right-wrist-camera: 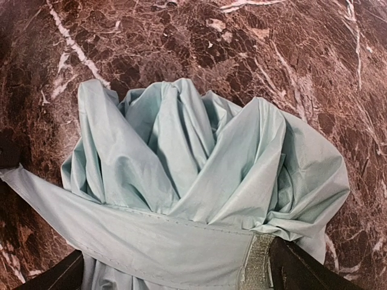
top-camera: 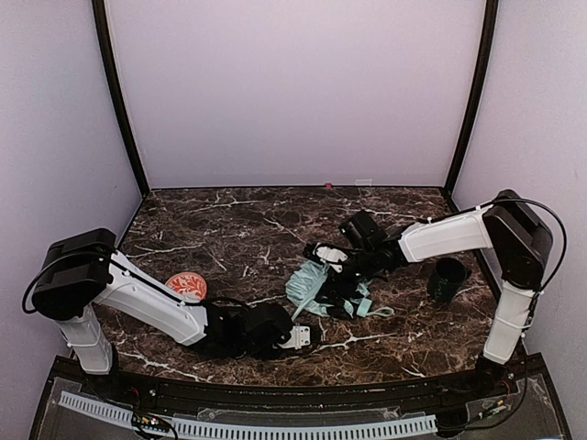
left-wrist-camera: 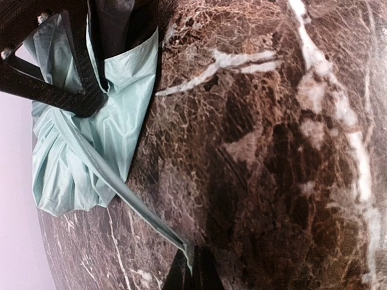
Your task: Put away the umbrella
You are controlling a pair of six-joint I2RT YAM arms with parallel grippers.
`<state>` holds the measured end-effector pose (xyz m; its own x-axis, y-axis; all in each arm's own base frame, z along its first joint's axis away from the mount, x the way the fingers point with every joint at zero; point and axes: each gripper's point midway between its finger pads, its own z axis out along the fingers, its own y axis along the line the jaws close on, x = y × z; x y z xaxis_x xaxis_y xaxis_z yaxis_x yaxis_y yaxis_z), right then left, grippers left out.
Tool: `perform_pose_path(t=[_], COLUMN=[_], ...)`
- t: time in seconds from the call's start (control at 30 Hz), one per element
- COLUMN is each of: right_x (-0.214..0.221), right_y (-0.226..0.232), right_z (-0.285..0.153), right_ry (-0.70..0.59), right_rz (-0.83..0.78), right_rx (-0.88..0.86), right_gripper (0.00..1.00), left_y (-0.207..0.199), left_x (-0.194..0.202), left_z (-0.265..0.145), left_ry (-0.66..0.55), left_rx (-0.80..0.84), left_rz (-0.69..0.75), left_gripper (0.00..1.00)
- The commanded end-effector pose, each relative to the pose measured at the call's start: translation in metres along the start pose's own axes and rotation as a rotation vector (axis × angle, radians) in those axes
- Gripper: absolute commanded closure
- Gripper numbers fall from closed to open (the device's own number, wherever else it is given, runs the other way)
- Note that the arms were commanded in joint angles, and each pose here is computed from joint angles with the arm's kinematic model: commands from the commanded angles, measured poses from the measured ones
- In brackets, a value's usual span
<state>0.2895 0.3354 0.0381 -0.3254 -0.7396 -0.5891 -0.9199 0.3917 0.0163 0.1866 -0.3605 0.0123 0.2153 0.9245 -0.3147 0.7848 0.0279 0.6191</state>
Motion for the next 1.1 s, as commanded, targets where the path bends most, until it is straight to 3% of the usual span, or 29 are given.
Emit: perform_pose_path(t=[0.0, 0.2, 0.4, 0.53, 0.67, 0.83, 1.07], right_x=[0.030, 0.037, -0.047, -0.070, -0.055, -0.010, 0.006], right_y=[-0.002, -0.007, 0.011, 0.008, 0.017, 0.049, 0.079], right_z=[0.002, -0.001, -0.063, -0.097, -0.103, -0.074, -0.036], right_ry=[0.066, 0.155, -0.170, -0.226, -0.183, -0.059, 0.002], right_rz=[0.053, 0.020, 0.017, 0.008, -0.045, -0.143, -0.263], right_rx=[-0.032, 0.037, -0.038, 0.000, 0.115, 0.239, 0.232], right_gripper=[0.05, 0.07, 0.01, 0.00, 0.00, 0.00, 0.00], left_y=[-0.086, -0.077, -0.066, -0.051, -0.041, -0.042, -0.041], left_x=[0.080, 0.072, 0.059, 0.050, 0.043, 0.039, 0.038], left_z=[-0.014, -0.008, -0.006, -0.024, -0.039, -0.034, -0.035], left_ry=[0.256, 0.228, 0.190, 0.157, 0.091, 0.080, 0.079], left_rx=[0.328, 0.276, 0.234, 0.218, 0.203, 0.202, 0.206], left_rz=[0.125, 0.138, 0.118, 0.054, 0.000, 0.008, 0.015], left_gripper=[1.00, 1.00, 1.00, 1.00, 1.00, 1.00, 1.00])
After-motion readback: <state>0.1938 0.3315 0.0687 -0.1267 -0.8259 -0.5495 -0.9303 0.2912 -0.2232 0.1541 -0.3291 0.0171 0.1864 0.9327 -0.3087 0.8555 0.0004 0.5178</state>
